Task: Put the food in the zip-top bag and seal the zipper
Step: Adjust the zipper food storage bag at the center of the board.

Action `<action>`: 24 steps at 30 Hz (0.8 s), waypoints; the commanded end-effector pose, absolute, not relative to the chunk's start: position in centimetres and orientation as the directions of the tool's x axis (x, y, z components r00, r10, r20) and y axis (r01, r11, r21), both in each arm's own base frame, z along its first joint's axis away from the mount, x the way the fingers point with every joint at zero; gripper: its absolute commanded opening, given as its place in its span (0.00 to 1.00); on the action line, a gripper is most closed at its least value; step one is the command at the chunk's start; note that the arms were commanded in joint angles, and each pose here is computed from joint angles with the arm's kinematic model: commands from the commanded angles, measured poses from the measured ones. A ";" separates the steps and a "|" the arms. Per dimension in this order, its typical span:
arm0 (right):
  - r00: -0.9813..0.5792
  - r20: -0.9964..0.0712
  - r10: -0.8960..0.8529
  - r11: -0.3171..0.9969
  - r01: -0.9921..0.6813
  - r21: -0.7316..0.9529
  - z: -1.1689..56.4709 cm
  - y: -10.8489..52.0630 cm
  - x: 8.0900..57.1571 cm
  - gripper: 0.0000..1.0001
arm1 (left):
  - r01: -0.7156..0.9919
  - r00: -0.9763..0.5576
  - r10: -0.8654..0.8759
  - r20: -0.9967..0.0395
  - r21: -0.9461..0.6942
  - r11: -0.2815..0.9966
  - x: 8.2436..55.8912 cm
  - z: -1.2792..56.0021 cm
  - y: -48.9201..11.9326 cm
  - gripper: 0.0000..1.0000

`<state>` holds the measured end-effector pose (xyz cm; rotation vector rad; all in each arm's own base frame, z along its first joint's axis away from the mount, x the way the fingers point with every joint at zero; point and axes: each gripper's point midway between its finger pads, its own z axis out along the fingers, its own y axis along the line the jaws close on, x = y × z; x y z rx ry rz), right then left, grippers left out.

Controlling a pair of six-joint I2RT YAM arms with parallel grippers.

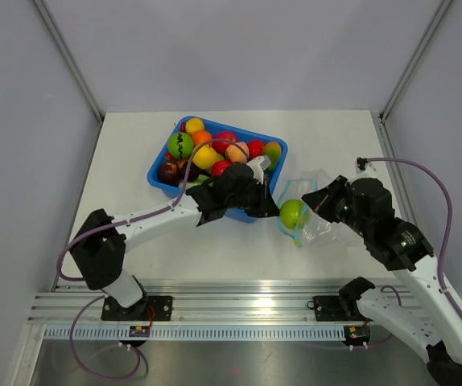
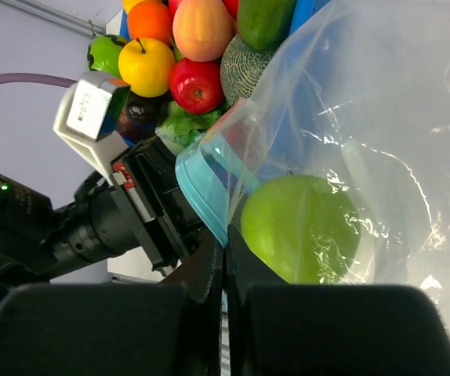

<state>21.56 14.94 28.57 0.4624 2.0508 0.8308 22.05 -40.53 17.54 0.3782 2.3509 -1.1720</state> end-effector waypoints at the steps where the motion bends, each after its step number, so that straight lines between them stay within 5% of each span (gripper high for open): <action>1: -0.548 -0.582 0.601 0.711 0.035 0.702 28.3 14.6 22.1 0.00 | 0.483 -0.810 -0.014 -0.587 -0.680 0.551 23.1 20.8 -41.8 0.00; 24: -0.611 -0.673 0.417 0.902 0.371 0.222 16.4 8.2 24.0 0.00 | 0.543 -0.816 0.105 -0.568 -0.692 0.476 21.7 24.2 -43.4 0.00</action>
